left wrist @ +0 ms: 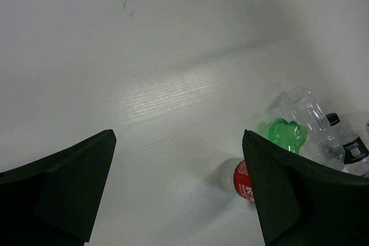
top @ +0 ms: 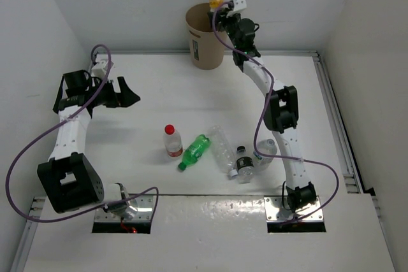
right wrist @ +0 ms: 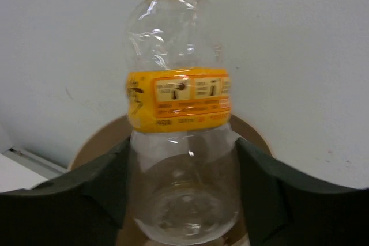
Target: Put the plastic bottles in the bin
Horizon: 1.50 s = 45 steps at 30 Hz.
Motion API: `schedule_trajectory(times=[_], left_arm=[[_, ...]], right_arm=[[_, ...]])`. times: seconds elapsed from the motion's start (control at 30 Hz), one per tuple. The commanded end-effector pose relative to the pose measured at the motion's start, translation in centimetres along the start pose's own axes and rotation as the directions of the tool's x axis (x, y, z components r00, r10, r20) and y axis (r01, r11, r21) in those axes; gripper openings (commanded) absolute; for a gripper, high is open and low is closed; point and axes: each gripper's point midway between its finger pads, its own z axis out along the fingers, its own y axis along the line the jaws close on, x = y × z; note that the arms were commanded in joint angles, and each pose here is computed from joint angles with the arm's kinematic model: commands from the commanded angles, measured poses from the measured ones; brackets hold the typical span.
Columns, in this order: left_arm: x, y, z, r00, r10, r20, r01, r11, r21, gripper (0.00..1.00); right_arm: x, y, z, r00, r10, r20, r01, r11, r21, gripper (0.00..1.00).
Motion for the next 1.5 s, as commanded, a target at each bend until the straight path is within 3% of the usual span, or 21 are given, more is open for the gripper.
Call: schedule_trajectory(times=[0.0,0.07,0.13,0.4,0.53,0.57,0.6,0.63,0.67,0.8,0.83,0.87,0.93,0.97,1.03,1.17,1.27,1.47], left_arm=[[-0.5,-0.8,-1.1,0.998,0.060,0.031,-0.061,0.998,0.018,0.98],[-0.2,-0.8,-1.0,0.998,0.054,0.025,-0.055,0.998,0.019,0.98],[-0.2,-0.8,-1.0,0.998,0.054,0.024,-0.055,0.998,0.019,0.98],[0.3,-1.1,-1.4,0.997,0.072,0.017,-0.073,0.997,0.019,0.98],[0.1,-3.2,-2.5,0.983,0.182,0.032,-0.184,0.977,0.108,0.98],[-0.1,-4.3,-3.0,0.973,0.225,0.049,-0.230,0.962,0.146,0.97],[-0.2,-5.0,-3.4,0.943,0.323,0.075,-0.332,0.924,0.188,0.96],[0.5,-6.8,-4.1,0.943,0.324,0.081,-0.334,0.904,0.268,0.96],[0.9,-7.9,-4.5,0.933,0.349,0.090,-0.359,0.882,0.305,0.96],[2.7,-12.1,-7.0,0.840,0.526,0.131,-0.531,0.748,0.400,0.96],[4.5,-13.6,-7.9,0.799,0.589,0.125,-0.574,0.682,0.452,0.95],[5.1,-14.3,-8.2,0.783,0.610,0.126,-0.586,0.653,0.481,0.95],[7.0,-15.6,-9.2,0.765,0.632,0.126,-0.593,0.612,0.523,0.93],[7.7,-16.4,-9.4,0.762,0.635,0.129,-0.588,0.594,0.548,0.93],[9.0,-17.2,-9.4,0.738,0.659,0.146,-0.607,0.555,0.569,0.93],[8.3,-17.8,-8.6,0.720,0.669,0.186,-0.646,0.547,0.533,0.93],[8.1,-17.9,-7.3,0.742,0.648,0.171,-0.617,0.561,0.552,0.91],[8.2,-17.9,-4.9,0.721,0.674,0.161,-0.625,0.532,0.571,0.88]], right_arm=[[-4.1,-0.2,0.7,0.991,-0.001,0.133,-0.003,1.000,0.026,0.68],[-3.9,-0.4,0.7,0.991,0.019,0.136,-0.025,0.999,0.042,0.86],[-3.9,-0.4,0.6,0.990,0.028,0.140,-0.034,0.999,0.042,0.92],[-5.5,0.1,0.5,0.986,0.021,0.163,-0.024,1.000,0.017,0.97],[-11.3,0.5,-0.7,0.972,-0.004,0.233,0.006,1.000,-0.007,0.97],[-14.2,0.5,-1.3,0.966,0.000,0.260,0.003,1.000,-0.011,0.97],[-20.1,1.0,-2.6,0.947,-0.001,0.322,0.009,1.000,-0.023,0.96],[-17.3,-0.2,-3.3,0.970,0.023,0.242,-0.021,1.000,-0.013,0.95],[-17.8,-0.1,-4.0,0.973,0.038,0.227,-0.033,0.999,-0.026,0.94],[-16.7,-0.2,-9.4,0.996,0.085,-0.035,-0.089,0.990,-0.110,0.89],[-18.2,-1.4,-11.0,0.996,0.072,-0.055,-0.077,0.992,-0.098,0.85],[-16.7,-1.3,-13.2,0.980,0.096,-0.176,-0.112,0.990,-0.086,0.83],[-14.7,-2.4,-15.8,0.958,0.100,-0.268,-0.122,0.990,-0.066,0.82],[-17.3,-1.8,-17.7,0.958,0.095,-0.269,-0.119,0.990,-0.074,0.82],[-15.1,-3.0,-21.2,0.922,0.136,-0.363,-0.152,0.988,-0.016,0.82],[-13.5,-3.3,-27.3,0.854,0.215,-0.474,-0.221,0.974,0.043,0.83],[-10.4,-3.3,-32.2,0.788,0.280,-0.549,-0.265,0.958,0.107,0.83],[-9.0,-3.3,-35.9,0.747,0.322,-0.581,-0.286,0.945,0.157,0.83]])
